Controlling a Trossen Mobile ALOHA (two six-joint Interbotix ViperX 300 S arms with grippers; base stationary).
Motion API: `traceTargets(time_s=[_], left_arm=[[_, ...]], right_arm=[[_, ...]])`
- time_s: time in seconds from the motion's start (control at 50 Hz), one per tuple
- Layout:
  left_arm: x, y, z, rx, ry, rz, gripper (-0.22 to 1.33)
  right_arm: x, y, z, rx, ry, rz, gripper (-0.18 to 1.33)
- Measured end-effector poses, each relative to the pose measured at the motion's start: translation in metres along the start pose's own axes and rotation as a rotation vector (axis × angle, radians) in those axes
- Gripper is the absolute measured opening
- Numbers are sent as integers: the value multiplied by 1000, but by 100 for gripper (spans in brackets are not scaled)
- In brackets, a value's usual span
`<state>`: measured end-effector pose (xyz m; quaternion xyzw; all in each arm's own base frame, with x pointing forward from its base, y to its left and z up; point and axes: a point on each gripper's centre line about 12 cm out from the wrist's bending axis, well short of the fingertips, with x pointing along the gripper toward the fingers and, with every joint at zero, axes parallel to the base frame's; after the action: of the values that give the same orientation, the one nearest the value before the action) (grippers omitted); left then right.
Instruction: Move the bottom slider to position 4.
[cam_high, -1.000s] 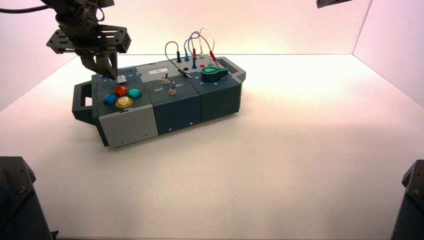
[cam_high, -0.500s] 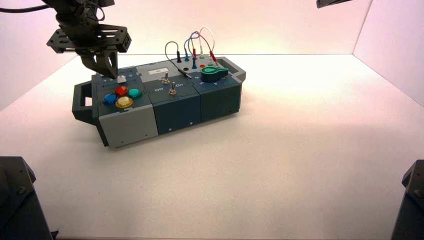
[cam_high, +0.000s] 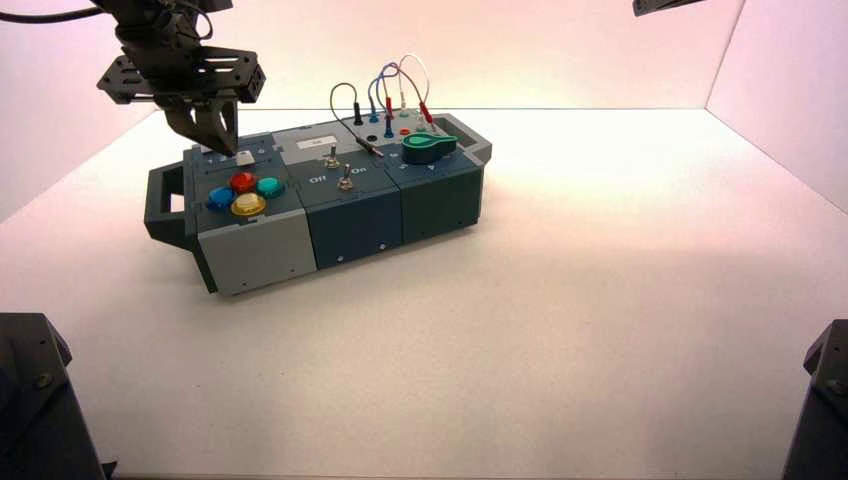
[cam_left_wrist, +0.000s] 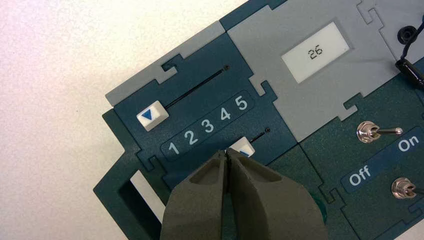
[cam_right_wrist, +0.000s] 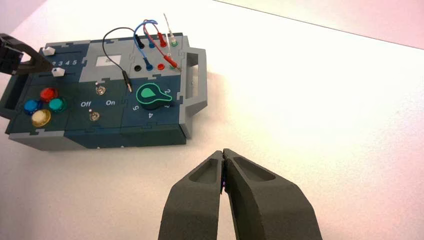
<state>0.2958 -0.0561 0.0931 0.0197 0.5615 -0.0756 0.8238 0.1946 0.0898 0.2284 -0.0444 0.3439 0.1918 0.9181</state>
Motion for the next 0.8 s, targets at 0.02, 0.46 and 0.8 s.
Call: traceTargets(time_s=[0.02, 0.46, 0.8], left_arm=[[0, 0, 0, 0, 0, 0, -16], [3, -5, 2, 17, 9, -7, -16], [3, -6, 3, 17, 10, -9, -16]], right_arm=[[0, 0, 0, 0, 0, 0, -14], [0, 0, -1, 0, 2, 0, -14], [-1, 0, 0, 0, -3, 0, -14]])
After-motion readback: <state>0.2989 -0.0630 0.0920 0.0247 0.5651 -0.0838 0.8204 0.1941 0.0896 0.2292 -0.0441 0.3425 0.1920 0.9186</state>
